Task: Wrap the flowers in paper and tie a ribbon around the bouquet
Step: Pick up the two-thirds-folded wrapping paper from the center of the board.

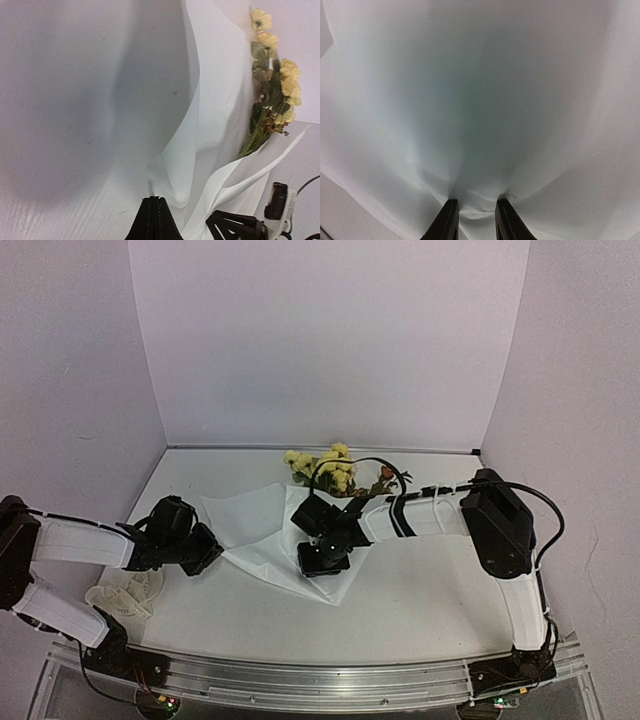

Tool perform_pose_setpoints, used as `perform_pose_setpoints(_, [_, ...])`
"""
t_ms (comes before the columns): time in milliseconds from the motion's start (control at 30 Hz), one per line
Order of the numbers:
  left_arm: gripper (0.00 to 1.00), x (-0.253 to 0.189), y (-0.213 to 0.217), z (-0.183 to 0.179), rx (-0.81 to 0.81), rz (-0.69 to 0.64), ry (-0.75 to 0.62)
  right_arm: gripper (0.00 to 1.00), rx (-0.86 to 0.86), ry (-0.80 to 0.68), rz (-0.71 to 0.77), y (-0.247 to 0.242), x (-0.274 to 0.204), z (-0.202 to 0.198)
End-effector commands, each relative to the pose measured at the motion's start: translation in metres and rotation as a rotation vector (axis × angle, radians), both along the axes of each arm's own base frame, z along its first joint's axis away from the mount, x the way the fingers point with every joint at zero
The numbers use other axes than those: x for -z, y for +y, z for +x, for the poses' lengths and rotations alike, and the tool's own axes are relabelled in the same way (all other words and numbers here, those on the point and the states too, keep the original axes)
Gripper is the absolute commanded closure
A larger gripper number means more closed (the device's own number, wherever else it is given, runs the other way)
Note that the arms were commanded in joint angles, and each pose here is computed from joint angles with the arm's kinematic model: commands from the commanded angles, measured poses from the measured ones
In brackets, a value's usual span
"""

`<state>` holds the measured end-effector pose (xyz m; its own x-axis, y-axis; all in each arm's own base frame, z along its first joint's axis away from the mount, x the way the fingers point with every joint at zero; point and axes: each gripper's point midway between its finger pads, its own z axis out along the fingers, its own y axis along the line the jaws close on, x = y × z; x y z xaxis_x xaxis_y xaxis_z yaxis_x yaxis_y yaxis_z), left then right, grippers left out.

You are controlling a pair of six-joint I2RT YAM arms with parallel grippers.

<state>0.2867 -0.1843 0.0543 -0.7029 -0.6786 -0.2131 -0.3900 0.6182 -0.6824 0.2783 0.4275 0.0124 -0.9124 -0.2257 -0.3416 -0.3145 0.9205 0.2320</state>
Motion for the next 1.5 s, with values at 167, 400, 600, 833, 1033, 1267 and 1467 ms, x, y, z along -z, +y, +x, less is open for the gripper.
perform_pose_setpoints(167, [1.0, -0.024, -0.002, -0.001, 0.062, 0.074, -0.027, 0.7, -0.015, -0.037, 0.075, 0.007, -0.055, -0.003])
perform_pose_setpoints(400, [1.0, -0.009, 0.003, -0.007, 0.044, 0.091, 0.036, 0.69, -0.062, -0.056, 0.117, 0.023, -0.075, -0.016])
perform_pose_setpoints(600, [1.0, -0.004, -0.005, -0.01, 0.079, 0.069, 0.068, 0.69, -0.145, -0.076, 0.098, 0.045, -0.066, -0.031])
perform_pose_setpoints(833, [1.0, -0.009, -0.01, -0.012, 0.104, 0.051, 0.07, 0.72, -0.182, -0.086, 0.056, 0.069, -0.042, -0.03])
perform_pose_setpoints(1033, [1.0, -0.02, -0.012, -0.012, 0.124, 0.054, 0.065, 0.76, -0.165, -0.081, 0.007, 0.069, -0.017, -0.027])
perform_pose_setpoints(1267, [1.0, -0.033, -0.016, -0.009, 0.138, 0.042, 0.039, 0.77, -0.164, -0.064, -0.01, 0.068, -0.005, -0.028])
perform_pose_setpoints(1467, [1.0, -0.038, -0.018, -0.007, 0.152, 0.045, 0.029, 0.76, -0.171, -0.096, 0.037, 0.069, -0.04, -0.027])
